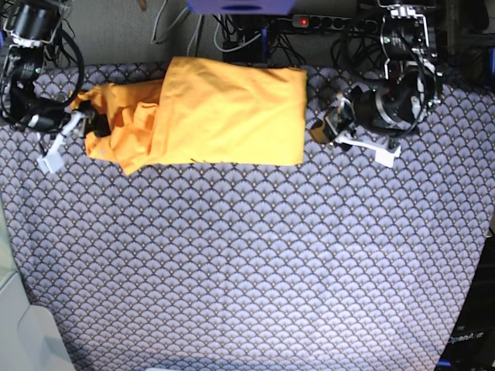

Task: Fold the T-shirt properly
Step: 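Grasp the loose shirt end with the right gripper, then fold the held shirt end with the right gripper over the folded bundle, then press and tuck the fabric with the right gripper, then release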

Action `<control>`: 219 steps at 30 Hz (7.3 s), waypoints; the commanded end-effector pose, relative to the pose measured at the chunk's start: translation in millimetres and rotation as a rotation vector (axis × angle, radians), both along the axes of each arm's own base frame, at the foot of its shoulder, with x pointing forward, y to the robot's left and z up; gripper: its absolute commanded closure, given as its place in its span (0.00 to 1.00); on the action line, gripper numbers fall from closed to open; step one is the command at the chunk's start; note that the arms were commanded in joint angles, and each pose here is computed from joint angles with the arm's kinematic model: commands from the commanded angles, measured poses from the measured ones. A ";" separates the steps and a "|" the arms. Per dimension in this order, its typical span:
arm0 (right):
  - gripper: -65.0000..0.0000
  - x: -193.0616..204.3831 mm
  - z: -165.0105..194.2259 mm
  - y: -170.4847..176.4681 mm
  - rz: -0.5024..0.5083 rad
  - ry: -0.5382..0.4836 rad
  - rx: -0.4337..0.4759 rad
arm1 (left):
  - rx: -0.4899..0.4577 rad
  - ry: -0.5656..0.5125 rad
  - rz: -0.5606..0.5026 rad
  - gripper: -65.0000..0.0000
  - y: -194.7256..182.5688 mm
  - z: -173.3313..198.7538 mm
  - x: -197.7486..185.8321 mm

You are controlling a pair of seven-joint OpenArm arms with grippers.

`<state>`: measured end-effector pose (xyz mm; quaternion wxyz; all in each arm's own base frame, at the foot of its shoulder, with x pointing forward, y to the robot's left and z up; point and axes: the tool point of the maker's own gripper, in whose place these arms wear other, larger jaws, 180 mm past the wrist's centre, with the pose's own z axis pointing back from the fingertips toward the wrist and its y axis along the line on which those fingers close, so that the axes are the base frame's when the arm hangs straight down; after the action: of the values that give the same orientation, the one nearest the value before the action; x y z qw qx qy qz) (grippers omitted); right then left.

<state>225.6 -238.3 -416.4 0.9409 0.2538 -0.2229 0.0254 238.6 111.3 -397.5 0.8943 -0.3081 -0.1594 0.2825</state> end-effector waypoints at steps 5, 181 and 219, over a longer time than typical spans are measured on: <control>0.45 -2.0 10.1 -0.7 0.051 -0.001 -0.051 | -0.014 -0.037 -0.001 0.57 -0.3 10.3 7.5; 0.58 31.5 41.5 355.1 0.842 -0.255 0.346 | 0.043 -0.077 0.324 0.57 139.4 56.4 0.3; 0.59 0.2 47.9 268.1 0.811 -0.356 0.278 | 0.031 -0.096 0.323 0.56 136.3 60.4 8.0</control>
<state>220.9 30.0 -377.2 0.7671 0.4335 -0.2535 0.3993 240.0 246.6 -348.5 0.8352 -0.2705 -0.2378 0.4156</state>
